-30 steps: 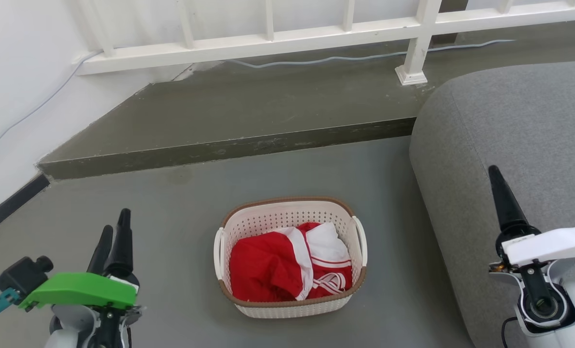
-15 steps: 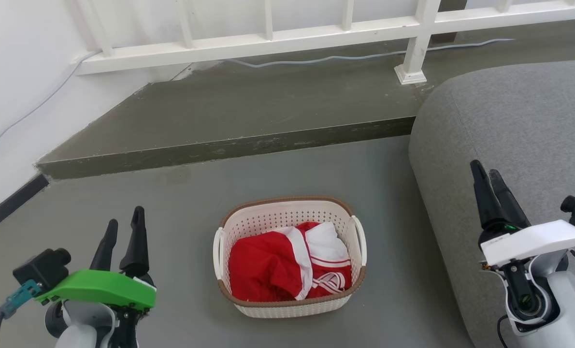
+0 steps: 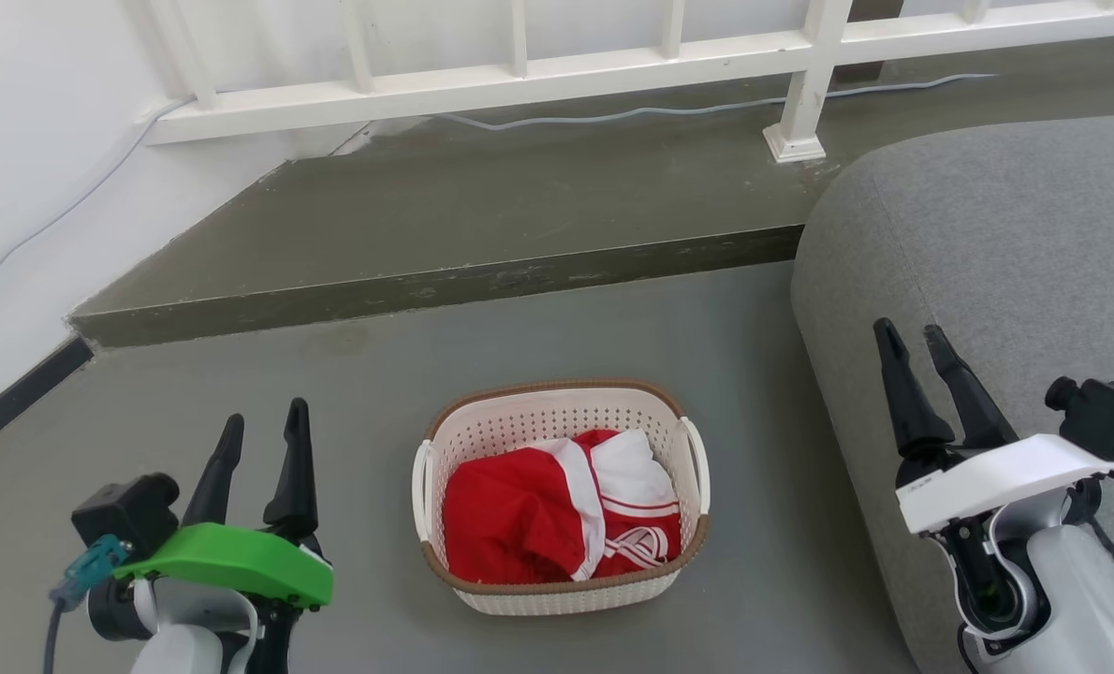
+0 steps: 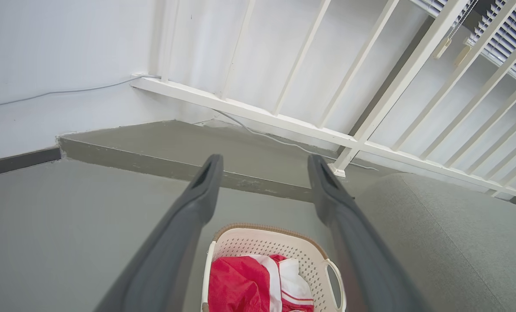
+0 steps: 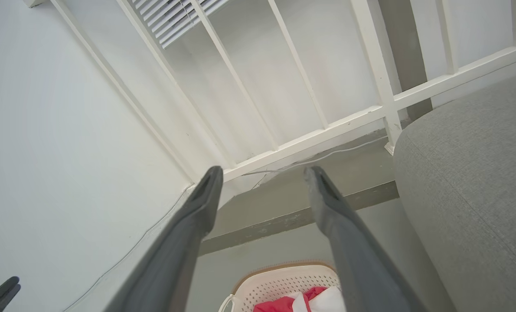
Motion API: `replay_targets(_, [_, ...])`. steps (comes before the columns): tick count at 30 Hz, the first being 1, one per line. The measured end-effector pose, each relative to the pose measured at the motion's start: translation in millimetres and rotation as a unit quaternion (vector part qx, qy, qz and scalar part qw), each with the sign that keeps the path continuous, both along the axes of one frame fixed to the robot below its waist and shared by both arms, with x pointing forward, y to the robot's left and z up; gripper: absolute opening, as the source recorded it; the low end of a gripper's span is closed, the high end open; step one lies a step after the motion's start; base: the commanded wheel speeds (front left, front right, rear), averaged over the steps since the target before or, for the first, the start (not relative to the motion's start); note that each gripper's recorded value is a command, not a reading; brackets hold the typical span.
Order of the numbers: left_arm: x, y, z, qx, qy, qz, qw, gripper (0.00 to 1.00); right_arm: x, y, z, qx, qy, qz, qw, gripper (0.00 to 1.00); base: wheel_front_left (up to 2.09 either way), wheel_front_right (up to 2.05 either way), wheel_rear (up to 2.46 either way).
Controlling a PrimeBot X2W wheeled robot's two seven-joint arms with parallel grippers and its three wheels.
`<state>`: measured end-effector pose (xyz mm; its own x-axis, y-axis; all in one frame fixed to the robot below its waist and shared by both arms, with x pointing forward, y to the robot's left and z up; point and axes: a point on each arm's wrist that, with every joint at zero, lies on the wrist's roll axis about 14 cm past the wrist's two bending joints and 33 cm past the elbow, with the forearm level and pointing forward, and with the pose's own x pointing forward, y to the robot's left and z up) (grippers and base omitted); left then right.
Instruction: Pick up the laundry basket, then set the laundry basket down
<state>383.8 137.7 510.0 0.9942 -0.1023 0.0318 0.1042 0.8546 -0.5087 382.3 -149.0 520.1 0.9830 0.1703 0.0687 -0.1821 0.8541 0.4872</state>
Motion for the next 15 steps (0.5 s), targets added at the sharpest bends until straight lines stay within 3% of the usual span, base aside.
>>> replay_targets(15, [-0.7,-12.8,11.2,0.088,-0.043,-0.014,0.995,1.0,-1.7,5.5,0.4,-0.103,-0.029,0.003,0.994,1.0,0.0,0.0,0.0])
